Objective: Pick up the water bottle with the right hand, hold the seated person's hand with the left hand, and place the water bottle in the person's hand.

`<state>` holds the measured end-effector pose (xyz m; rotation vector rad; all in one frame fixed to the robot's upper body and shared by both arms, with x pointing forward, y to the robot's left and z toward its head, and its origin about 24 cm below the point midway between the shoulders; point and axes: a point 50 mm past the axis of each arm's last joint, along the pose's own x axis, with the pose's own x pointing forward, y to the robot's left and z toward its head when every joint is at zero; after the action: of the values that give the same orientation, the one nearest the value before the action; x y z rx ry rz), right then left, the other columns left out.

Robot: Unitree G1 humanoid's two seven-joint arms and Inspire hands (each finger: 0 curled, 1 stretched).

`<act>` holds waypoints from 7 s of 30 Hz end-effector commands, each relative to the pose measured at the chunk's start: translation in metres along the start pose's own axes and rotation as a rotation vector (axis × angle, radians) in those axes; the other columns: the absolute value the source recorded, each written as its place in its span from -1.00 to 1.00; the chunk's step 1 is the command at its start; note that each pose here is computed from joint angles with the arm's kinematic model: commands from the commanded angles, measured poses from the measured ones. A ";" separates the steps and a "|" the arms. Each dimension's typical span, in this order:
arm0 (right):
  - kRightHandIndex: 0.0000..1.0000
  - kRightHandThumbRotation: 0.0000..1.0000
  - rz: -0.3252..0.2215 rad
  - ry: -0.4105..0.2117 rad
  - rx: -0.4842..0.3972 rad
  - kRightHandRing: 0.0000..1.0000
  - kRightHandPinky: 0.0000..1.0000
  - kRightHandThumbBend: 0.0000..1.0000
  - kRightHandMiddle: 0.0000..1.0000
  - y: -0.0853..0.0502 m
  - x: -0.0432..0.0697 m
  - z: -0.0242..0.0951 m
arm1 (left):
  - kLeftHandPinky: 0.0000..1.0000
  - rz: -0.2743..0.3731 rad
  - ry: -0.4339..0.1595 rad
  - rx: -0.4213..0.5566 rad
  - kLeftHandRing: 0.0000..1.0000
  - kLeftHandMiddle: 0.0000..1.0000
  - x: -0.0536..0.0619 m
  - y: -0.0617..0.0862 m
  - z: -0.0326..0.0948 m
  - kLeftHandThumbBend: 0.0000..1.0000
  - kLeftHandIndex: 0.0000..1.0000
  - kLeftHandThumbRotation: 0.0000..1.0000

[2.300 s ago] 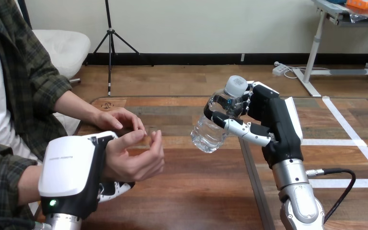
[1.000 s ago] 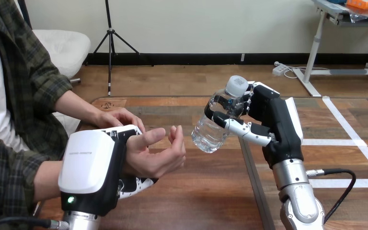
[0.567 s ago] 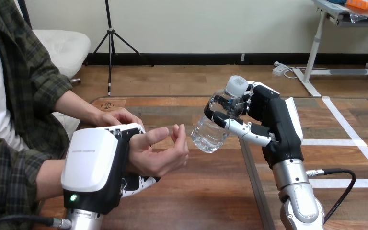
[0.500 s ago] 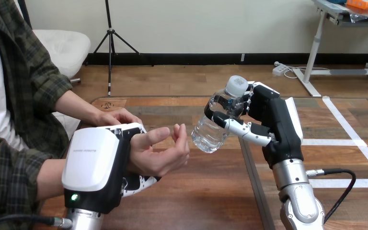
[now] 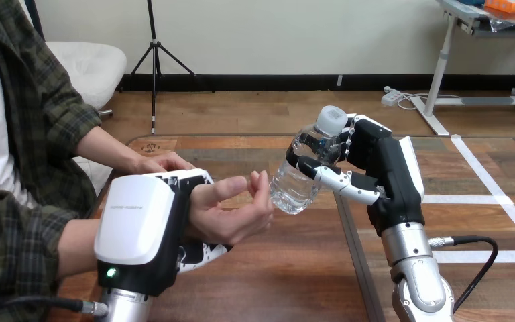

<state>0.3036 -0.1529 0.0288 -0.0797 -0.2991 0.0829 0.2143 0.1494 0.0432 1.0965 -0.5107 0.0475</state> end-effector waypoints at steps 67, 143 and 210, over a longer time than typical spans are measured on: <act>0.14 -1.00 0.074 -0.305 -0.026 -0.13 -0.06 0.44 -0.05 0.016 0.048 0.059 | -0.41 0.044 -0.193 -0.119 -0.28 -0.17 0.016 0.005 0.037 0.77 -0.14 -1.00; 0.13 -1.00 0.152 -0.304 0.032 -0.11 -0.07 0.32 -0.03 -0.008 -0.012 0.056 | -0.38 0.051 -0.175 -0.096 -0.22 -0.08 0.018 0.008 0.031 0.79 -0.04 -1.00; 0.10 -1.00 0.246 -0.279 0.085 -0.17 -0.14 0.34 -0.06 0.003 -0.031 0.058 | -0.37 0.050 -0.169 -0.084 -0.20 -0.05 0.020 0.009 0.029 0.81 -0.01 -1.00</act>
<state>0.2514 -0.1512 0.0490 -0.0297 -0.4414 0.3399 0.2094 0.1331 0.0450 1.0530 -0.5743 -0.0670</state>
